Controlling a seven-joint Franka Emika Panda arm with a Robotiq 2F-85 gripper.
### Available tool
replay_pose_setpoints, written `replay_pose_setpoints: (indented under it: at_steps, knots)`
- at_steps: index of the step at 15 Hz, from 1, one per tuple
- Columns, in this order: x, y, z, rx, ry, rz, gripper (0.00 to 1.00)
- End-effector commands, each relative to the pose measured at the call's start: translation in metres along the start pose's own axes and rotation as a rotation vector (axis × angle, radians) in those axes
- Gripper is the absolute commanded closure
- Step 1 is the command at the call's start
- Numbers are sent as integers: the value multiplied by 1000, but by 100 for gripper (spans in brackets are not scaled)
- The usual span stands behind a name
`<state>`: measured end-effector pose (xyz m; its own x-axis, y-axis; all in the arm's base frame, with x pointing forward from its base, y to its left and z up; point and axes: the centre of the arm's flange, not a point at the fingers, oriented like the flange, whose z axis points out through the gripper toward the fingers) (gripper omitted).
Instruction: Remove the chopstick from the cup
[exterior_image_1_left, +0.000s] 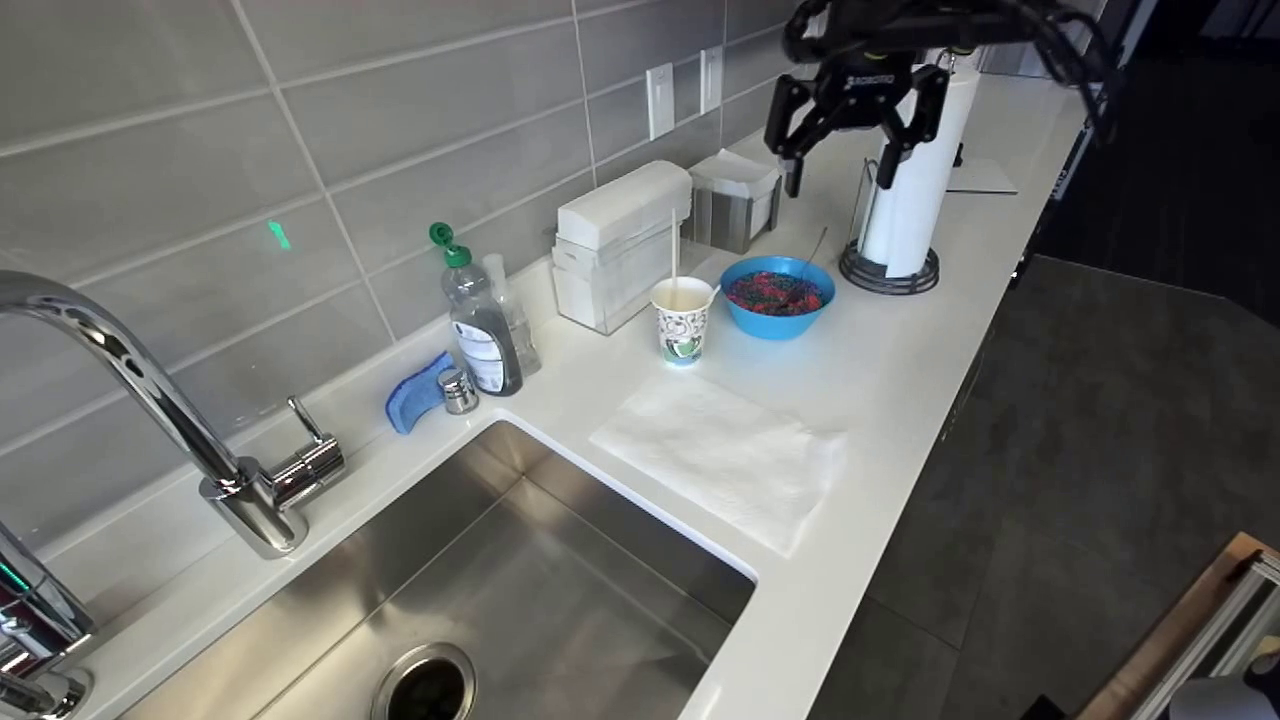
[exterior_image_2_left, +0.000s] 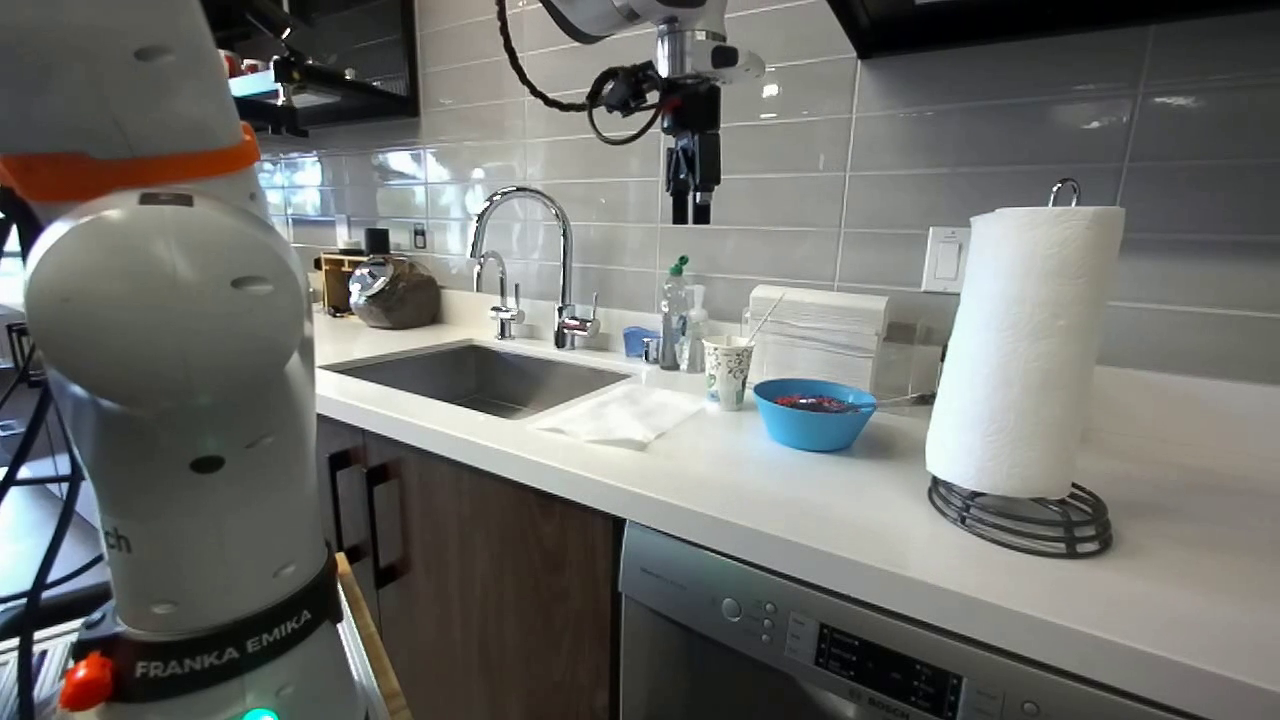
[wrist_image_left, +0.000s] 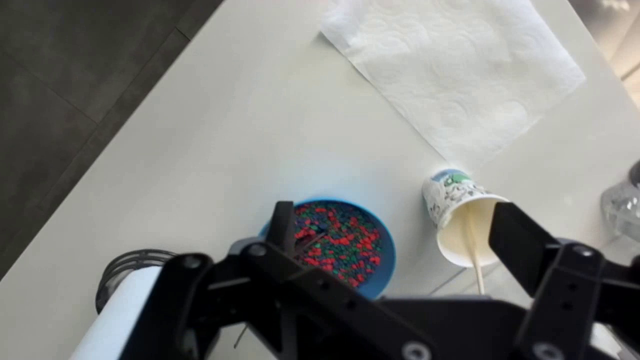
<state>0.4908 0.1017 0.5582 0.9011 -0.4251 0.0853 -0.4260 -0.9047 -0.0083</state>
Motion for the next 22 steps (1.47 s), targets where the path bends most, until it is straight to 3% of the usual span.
replay_pose_setpoints:
  at_steps: [1, 5, 6, 13, 15, 22]
  knots:
    - [21, -39, 16, -10, 105, 96, 0]
    - [36, -66, 38, -59, 174, 147, 0]
    - [21, -45, 28, -32, 150, 119, 0]
    - [24, -46, 27, -33, 155, 121, 0]
    - [33, -47, 33, -45, 157, 171, 0]
    - [49, -90, 72, -68, 198, 165, 0]
